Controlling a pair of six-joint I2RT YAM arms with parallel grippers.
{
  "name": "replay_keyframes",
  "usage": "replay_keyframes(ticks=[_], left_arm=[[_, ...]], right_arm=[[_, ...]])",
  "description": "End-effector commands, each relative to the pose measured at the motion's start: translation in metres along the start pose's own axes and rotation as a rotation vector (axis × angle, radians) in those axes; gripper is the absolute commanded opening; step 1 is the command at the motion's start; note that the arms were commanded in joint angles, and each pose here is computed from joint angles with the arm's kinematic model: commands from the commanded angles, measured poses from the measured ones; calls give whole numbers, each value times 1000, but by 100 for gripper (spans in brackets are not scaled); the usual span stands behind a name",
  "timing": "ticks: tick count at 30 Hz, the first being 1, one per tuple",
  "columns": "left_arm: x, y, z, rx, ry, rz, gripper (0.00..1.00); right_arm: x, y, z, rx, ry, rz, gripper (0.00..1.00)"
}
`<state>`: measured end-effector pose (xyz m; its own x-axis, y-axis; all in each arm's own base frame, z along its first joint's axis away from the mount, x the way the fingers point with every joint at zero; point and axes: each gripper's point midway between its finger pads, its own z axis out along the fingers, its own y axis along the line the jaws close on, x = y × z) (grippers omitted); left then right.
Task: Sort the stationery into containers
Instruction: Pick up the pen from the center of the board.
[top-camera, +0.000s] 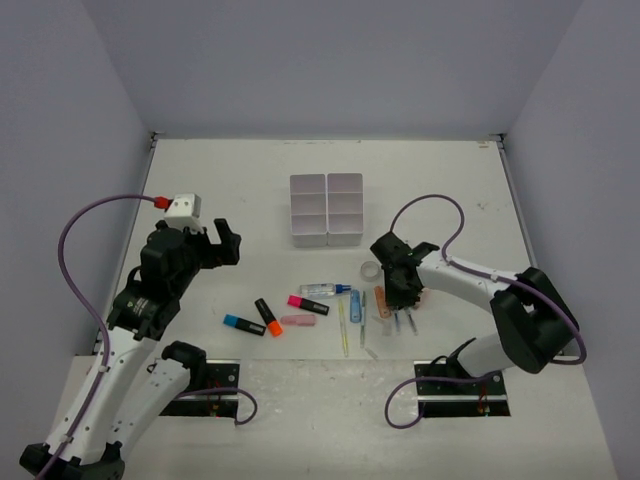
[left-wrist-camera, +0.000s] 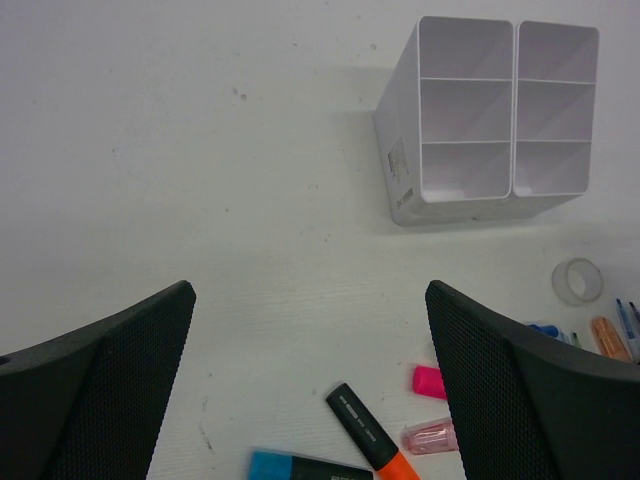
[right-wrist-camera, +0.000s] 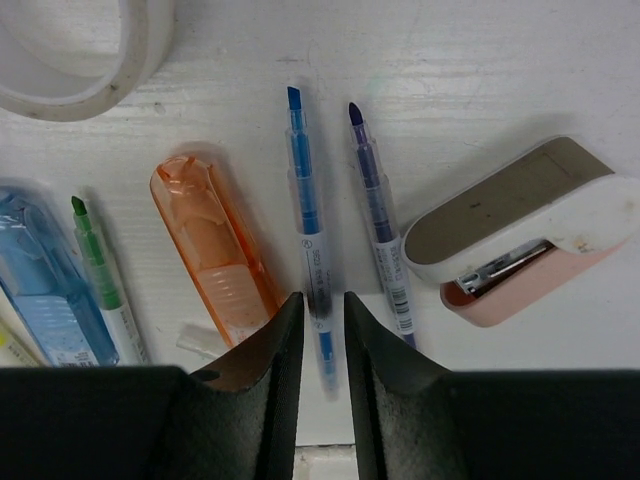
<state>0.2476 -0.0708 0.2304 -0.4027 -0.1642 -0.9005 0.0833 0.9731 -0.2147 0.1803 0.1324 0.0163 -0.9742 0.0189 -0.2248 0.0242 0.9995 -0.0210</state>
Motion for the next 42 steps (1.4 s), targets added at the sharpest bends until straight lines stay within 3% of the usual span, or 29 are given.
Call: replay_keyframes(ticks=[1, 7, 10, 16, 20, 23, 24, 31, 36, 42], left_arm=[[-7, -6, 0, 27, -35, 16, 100], [-4, -8, 3, 31, -18, 20, 100], [-4, -8, 3, 29, -18, 20, 100], [1, -22, 15, 58, 71, -44, 100], [11, -60, 22, 199, 153, -195, 100], [22, -104, 18, 253, 143, -219, 100], [25, -106, 21, 193, 114, -215, 100], [110, -235, -7, 130, 188, -167, 100], [162, -291, -13, 36, 267, -199, 99], [203, -314, -29, -177, 460, -161, 84]], right_arm=[[-8, 15, 9, -33, -7, 23, 24], [-7, 13, 16, -1, 13, 27, 18], [-12, 6, 12, 42, -15, 47, 1], [-36, -11, -31, 81, -163, 93, 0], [-51, -20, -91, -6, -323, 145, 0], [-54, -29, -137, -96, -447, 177, 0], [-54, -32, -145, -112, -470, 183, 0], [-48, -71, -204, -114, -626, 249, 0], [-43, -82, -209, -98, -652, 250, 0], [-42, -88, -219, -119, -696, 267, 0]])
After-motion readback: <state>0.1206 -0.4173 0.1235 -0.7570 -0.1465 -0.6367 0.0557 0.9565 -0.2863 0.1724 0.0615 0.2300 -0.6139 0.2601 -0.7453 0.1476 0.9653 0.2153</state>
